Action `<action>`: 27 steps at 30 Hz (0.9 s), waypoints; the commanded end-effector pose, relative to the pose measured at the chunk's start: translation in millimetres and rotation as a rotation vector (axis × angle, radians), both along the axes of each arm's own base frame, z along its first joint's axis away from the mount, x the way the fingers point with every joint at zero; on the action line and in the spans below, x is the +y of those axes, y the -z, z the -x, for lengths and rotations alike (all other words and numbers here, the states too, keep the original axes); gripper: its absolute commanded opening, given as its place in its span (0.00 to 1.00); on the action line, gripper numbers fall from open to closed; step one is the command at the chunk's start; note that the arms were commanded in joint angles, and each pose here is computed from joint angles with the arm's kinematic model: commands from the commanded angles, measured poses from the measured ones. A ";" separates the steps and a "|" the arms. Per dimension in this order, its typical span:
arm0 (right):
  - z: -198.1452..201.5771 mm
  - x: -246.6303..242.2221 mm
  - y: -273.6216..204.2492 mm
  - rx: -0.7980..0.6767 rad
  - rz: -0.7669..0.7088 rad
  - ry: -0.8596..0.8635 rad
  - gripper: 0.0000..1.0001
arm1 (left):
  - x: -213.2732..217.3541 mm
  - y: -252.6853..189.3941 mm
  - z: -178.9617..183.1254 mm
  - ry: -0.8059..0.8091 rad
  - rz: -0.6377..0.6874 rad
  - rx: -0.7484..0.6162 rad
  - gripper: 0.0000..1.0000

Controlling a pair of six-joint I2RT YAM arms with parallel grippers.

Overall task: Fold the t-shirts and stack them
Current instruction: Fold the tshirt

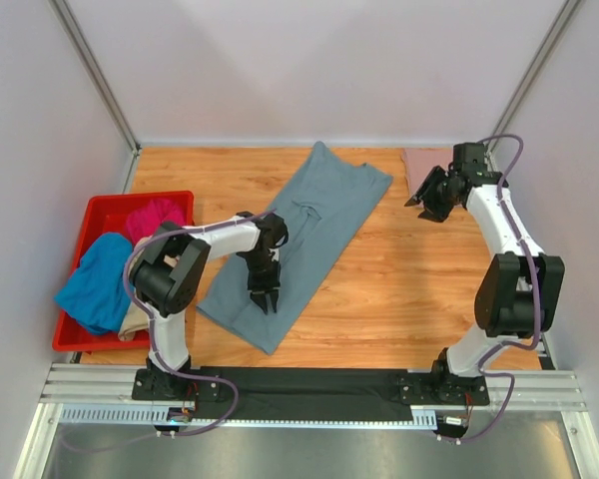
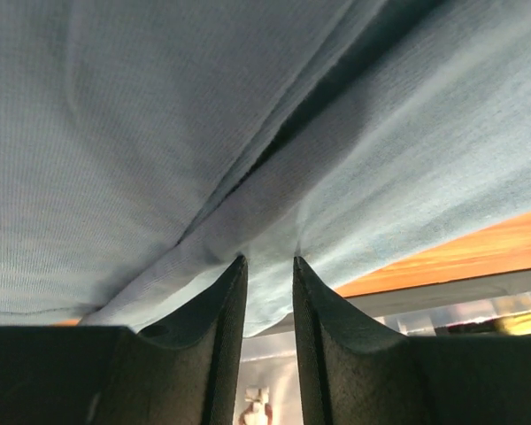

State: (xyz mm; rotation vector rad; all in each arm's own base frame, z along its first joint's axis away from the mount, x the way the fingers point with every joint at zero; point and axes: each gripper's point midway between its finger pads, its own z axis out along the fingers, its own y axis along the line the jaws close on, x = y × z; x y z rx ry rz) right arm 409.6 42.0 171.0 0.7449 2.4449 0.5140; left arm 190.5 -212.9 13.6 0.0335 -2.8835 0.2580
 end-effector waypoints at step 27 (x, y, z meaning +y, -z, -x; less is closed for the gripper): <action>-179.0 8.8 122.3 -0.105 -0.066 0.079 0.54 | -18.6 -49.7 24.4 0.329 0.135 -0.254 0.43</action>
